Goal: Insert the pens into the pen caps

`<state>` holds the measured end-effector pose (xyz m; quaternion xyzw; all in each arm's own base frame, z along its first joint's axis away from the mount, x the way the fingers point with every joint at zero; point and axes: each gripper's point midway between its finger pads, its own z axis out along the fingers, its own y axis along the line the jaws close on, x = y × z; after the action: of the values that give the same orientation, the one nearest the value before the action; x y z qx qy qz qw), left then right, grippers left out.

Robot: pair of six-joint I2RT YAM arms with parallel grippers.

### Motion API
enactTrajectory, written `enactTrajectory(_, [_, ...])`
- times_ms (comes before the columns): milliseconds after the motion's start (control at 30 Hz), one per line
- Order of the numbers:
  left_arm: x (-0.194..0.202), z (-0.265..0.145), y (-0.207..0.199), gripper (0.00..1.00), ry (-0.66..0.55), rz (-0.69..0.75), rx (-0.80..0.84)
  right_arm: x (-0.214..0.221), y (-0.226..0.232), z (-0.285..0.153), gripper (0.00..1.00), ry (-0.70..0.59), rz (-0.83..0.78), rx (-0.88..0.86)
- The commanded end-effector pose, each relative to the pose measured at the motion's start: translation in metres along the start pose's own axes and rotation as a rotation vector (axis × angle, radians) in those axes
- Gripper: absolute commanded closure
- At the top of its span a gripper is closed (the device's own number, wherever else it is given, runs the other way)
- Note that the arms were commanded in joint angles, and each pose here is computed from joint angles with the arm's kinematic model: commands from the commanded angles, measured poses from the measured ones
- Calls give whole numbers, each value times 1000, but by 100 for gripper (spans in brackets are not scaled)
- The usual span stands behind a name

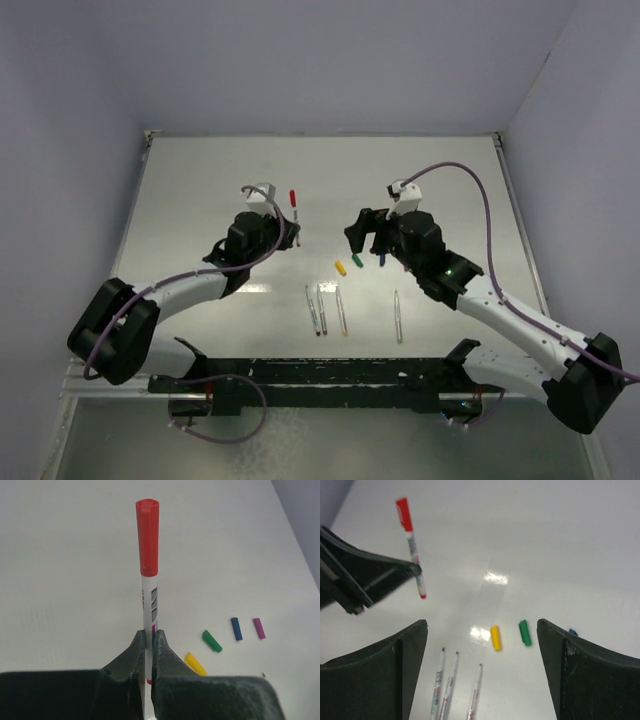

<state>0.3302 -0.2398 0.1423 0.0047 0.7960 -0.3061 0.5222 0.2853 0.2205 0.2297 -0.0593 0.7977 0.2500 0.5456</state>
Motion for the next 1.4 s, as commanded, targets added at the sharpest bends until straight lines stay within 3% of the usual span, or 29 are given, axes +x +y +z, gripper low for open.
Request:
enactTrajectory(0, [-11, 19, 37, 100, 68, -3, -135, 34, -40, 1, 8, 126, -21, 210])
enactTrajectory(400, [27, 41, 75, 100, 298, -11, -277, 51, -46, 0, 8, 150, 6, 226])
enactTrajectory(600, [41, 40, 86, 100, 335, -25, -322, 55, -47, 0, 8, 160, 15, 226])
enactTrajectory(1000, [66, 36, 106, 87, 395, -38, -405, 61, -44, 2, 8, 168, 35, 208])
enactTrajectory(1367, [73, 42, 110, 65, 412, -50, -418, 66, -47, 1, 8, 177, 29, 217])
